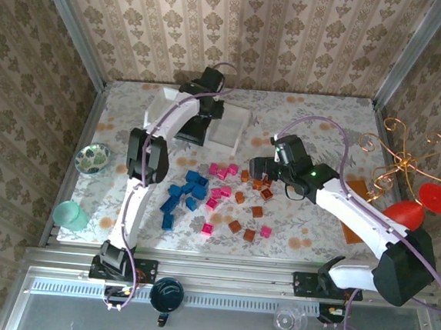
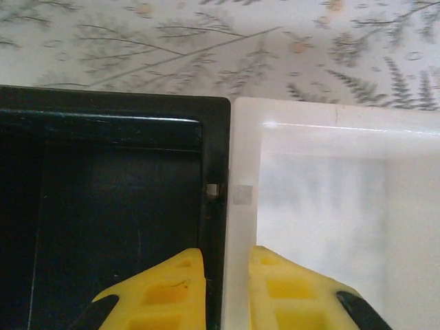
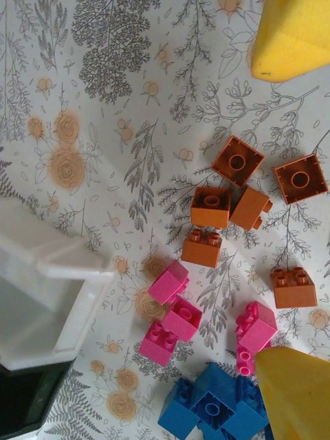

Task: Sort the legos into containers by color
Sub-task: Move the container to the top-center of the table.

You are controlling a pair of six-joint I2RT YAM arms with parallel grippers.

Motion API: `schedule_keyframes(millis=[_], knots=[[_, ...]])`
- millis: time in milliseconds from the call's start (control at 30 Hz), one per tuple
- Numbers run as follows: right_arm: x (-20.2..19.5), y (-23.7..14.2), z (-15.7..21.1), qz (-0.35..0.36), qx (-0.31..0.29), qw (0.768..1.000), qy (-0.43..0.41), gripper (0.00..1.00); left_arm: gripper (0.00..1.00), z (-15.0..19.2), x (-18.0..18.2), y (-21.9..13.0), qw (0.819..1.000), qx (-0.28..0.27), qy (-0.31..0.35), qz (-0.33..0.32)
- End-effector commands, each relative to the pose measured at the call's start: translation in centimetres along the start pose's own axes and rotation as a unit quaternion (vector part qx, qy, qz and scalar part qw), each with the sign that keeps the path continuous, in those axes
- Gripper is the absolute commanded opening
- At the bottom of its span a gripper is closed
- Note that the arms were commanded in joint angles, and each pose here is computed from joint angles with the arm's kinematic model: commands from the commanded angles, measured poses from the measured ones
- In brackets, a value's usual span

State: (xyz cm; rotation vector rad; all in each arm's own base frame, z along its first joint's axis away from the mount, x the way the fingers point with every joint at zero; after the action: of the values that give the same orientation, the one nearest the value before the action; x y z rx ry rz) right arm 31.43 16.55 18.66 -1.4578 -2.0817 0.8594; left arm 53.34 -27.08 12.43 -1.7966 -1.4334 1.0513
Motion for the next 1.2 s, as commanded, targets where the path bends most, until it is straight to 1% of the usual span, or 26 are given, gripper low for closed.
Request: schedule_keyframes(millis=[0, 133, 333, 467, 633, 733, 833, 867, 967, 1000, 1033, 1167], knots=[[-0.7, -0.9, -0.4, 0.012, -0.020, 1.000, 0.012, 1.00, 0.00, 3.4, -1.8, 0.9, 0.997, 0.058, -0.057, 0.002], [-1.3, -1.2, -0.3, 0.027, -0.023, 0.999, 0.012, 1.00, 0.00, 5.1, -3.5, 0.8, 0.994, 0.062, -0.087, -0.009], [-1.8, -1.5, -0.1, 0.040, -0.029, 0.999, 0.017, 1.00, 0.00, 7.4, -6.7, 0.2, 0.987, 0.047, -0.155, 0.003], [-2.0, -1.6, 0.4, 0.043, -0.025, 0.999, 0.018, 1.00, 0.00, 8.3, -8.7, -0.1, 0.988, 0.040, -0.150, -0.001], [-2.2, -1.7, 1.3, 0.049, -0.019, 0.998, 0.026, 1.00, 0.00, 9.0, -8.8, -0.1, 0.986, 0.034, -0.165, -0.007], [-2.3, -1.8, 1.6, 0.048, -0.020, 0.998, 0.031, 1.00, 0.00, 8.9, -8.6, -1.0, 0.985, 0.015, -0.173, -0.002], [-2.2, -1.8, 1.7, 0.044, -0.019, 0.998, 0.036, 1.00, 0.00, 9.0, -7.0, -1.9, 0.983, -0.004, -0.184, -0.007], [-2.2, -1.8, 1.7, 0.043, -0.020, 0.998, 0.037, 1.00, 0.03, 9.0, -6.3, -2.2, 0.981, -0.013, -0.191, -0.004], [-1.9, -1.6, 1.7, 0.034, -0.020, 0.998, 0.038, 1.00, 0.22, 8.6, -5.1, -3.5, 0.980, -0.045, -0.193, 0.020], [-1.8, -1.6, 1.7, 0.032, -0.019, 0.999, 0.039, 1.00, 0.26, 8.5, -5.0, -3.9, 0.981, -0.050, -0.188, 0.026], [-1.7, -1.5, 1.6, 0.031, -0.019, 0.999, 0.040, 1.00, 0.28, 8.6, -4.7, -4.2, 0.981, -0.052, -0.186, 0.026], [-1.6, -1.6, 1.2, 0.029, -0.021, 0.998, 0.042, 1.00, 0.28, 10.1, -3.1, -4.3, 0.980, -0.040, -0.193, 0.023]])
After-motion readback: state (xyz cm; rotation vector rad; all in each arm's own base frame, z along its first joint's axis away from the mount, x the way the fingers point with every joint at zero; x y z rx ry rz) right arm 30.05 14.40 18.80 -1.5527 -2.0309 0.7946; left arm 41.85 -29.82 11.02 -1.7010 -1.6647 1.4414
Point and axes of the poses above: each hand's point on the last joint's axis, 136 mm out from that joint toward the fingers, its own y axis out along the fingers, its own x axis along the line the jaws close on, z = x × y, the point moved 2 cm from there along -y, back along the fingers, and after that the axes turned 12 degrees about -y, right-handed, at the moved point
